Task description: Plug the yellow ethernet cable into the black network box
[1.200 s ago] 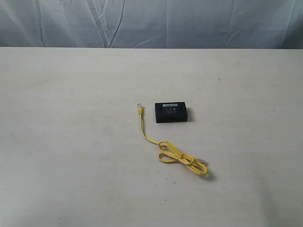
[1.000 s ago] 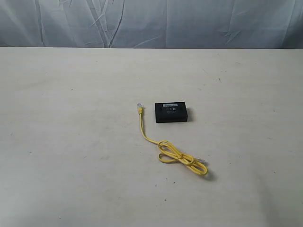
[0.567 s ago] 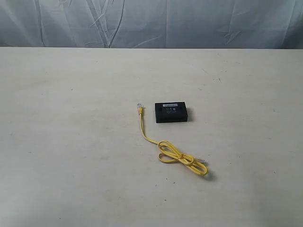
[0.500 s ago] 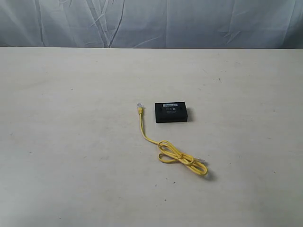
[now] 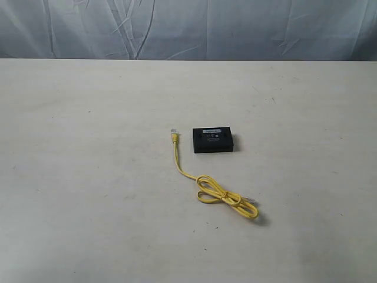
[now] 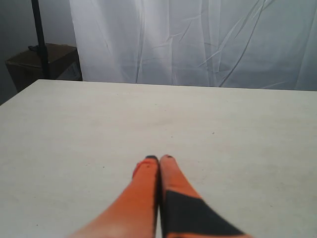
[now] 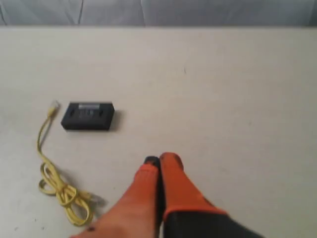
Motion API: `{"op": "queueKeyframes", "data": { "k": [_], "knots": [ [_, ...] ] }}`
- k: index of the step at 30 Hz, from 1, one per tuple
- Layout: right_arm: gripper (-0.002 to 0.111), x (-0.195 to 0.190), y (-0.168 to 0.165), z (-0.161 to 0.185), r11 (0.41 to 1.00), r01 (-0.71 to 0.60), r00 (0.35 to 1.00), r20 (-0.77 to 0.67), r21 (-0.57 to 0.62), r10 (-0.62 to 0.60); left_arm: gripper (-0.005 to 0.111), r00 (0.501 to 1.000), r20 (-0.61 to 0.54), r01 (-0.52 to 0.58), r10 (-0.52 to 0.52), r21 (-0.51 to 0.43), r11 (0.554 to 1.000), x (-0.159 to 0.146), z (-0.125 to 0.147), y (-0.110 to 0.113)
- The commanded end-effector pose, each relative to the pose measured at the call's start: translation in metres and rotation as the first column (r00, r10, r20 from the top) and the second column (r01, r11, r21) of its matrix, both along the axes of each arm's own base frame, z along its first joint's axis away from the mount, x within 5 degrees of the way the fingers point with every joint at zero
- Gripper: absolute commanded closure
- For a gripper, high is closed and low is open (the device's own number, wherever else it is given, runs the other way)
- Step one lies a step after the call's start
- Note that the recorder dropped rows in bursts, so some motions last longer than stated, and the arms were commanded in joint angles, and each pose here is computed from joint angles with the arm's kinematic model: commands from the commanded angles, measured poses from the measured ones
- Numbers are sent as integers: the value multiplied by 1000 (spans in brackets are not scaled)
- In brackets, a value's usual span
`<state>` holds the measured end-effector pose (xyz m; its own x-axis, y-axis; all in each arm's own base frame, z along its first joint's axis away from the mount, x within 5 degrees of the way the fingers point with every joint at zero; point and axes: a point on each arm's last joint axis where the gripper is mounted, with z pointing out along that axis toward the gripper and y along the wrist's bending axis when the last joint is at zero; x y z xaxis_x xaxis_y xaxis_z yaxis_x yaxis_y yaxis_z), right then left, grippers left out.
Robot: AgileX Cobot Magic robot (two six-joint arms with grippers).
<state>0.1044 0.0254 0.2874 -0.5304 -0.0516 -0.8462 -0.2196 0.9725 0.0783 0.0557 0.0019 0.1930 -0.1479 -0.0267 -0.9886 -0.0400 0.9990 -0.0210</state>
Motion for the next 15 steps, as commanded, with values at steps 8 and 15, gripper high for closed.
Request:
{"op": "queueKeyframes", "data": {
  "k": [8,15],
  "knots": [
    [109,122,46,-10,992,-38,944,-320,124,76,107,1000,5,5,-5,0,1000,0,-1,0],
    [109,172,137,-7,948,-306,862,-398,83,313,107,1000,5,5,-5,0,1000,0,-1,0]
  ]
}}
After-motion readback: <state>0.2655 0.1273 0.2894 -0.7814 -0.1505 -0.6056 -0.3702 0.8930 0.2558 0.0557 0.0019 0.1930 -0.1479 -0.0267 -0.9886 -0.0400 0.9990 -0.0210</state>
